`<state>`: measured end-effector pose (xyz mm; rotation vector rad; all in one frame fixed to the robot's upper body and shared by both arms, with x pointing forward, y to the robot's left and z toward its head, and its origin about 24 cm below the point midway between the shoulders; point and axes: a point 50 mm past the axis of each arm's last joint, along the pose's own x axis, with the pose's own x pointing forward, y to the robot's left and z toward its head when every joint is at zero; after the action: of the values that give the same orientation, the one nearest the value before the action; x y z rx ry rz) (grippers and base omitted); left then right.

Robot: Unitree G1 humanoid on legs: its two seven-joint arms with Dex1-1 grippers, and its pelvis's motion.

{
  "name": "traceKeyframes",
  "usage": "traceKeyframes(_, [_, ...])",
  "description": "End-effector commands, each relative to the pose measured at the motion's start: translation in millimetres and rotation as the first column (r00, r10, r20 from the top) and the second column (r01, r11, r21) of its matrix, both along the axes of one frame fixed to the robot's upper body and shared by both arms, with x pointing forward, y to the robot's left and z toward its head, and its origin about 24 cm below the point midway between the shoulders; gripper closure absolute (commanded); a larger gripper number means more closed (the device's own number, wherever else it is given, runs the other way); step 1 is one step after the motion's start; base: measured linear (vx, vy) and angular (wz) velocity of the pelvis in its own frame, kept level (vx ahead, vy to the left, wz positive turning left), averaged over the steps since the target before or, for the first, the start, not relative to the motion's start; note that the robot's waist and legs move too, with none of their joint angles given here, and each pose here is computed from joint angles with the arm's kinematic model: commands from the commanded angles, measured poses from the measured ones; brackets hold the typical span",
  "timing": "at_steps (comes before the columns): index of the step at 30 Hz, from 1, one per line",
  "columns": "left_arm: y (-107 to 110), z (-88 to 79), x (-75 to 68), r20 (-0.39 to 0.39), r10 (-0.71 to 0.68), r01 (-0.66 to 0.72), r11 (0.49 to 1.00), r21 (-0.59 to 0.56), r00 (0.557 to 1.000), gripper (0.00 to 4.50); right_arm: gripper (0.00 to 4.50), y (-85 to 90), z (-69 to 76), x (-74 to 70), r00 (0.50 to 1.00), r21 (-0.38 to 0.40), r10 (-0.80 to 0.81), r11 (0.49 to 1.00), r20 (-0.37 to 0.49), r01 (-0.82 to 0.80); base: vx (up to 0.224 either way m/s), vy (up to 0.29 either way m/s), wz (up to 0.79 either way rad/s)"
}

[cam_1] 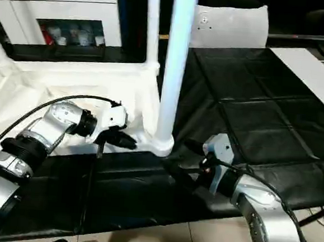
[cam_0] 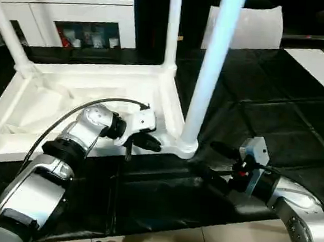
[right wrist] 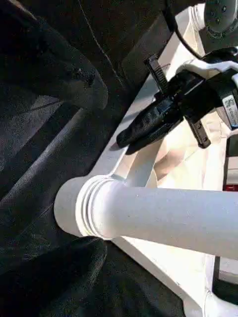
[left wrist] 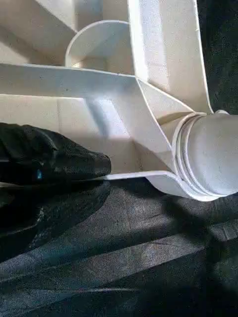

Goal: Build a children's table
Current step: Rotate leg to tighten

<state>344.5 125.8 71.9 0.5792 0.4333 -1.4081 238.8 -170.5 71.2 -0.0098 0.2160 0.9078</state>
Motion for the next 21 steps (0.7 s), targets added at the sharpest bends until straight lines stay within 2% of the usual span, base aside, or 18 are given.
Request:
traceKeyframes(1, [-0.3,-5.5,-1.6,-0.014,-0.011,0.011,0.999,0.036,1.0,4.45,0.0,-1.2,2.8,2.2,1.0,-0.007,0.008,1.0,0.012,-0.008,0.0,0.0,0.0])
traceKeyframes(4, [-0.5,-5.3,-0.3,-0.019,0.009,-0.008,1.0,0.029,1.0,4.45,0.0,-1.1,2.9,2.5,1.0,-0.007,0.01,1.0,0.012,-0.009,0.0,0.0,0.0])
traceKeyframes(5, [-1.9,-3.3,0.9,-0.054,0.023,-0.023,1.0,0.0,0.998,4.45,0.0,-0.4,2.9,2.5,1.0,-0.006,0.016,1.0,0.01,-0.016,0.0,0.0,0.0])
traceKeyframes(6, [-2.4,-2.7,0.9,-0.064,0.021,-0.022,1.0,-0.008,0.998,4.06,0.0,0.0,2.9,2.4,1.0,-0.005,0.02,1.0,0.009,-0.019,0.0,0.0,0.0])
traceKeyframes(9, [-2.9,-2.9,1.3,-0.039,0.019,-0.019,1.0,-0.002,0.999,3.86,0.0,1.3,2.5,0.4,0.999,-0.001,0.04,0.999,0.0,-0.04,0.0,0.0,0.0])
traceKeyframes(12, [-2.8,-5.5,0.4,-0.011,-0.001,0.001,1.0,0.019,1.0,3.86,0.0,2.5,1.4,-3.3,0.997,-0.007,0.073,0.997,-0.017,-0.073,0.0,0.0,0.0])
traceKeyframes(21, [-6.6,-6.4,2.6,-0.004,0.012,-0.012,1.0,0.02,1.0,3.86,0.0,2.1,-0.2,-6.5,0.996,-0.021,0.09,0.996,-0.029,-0.091,0.0,0.0,0.0])
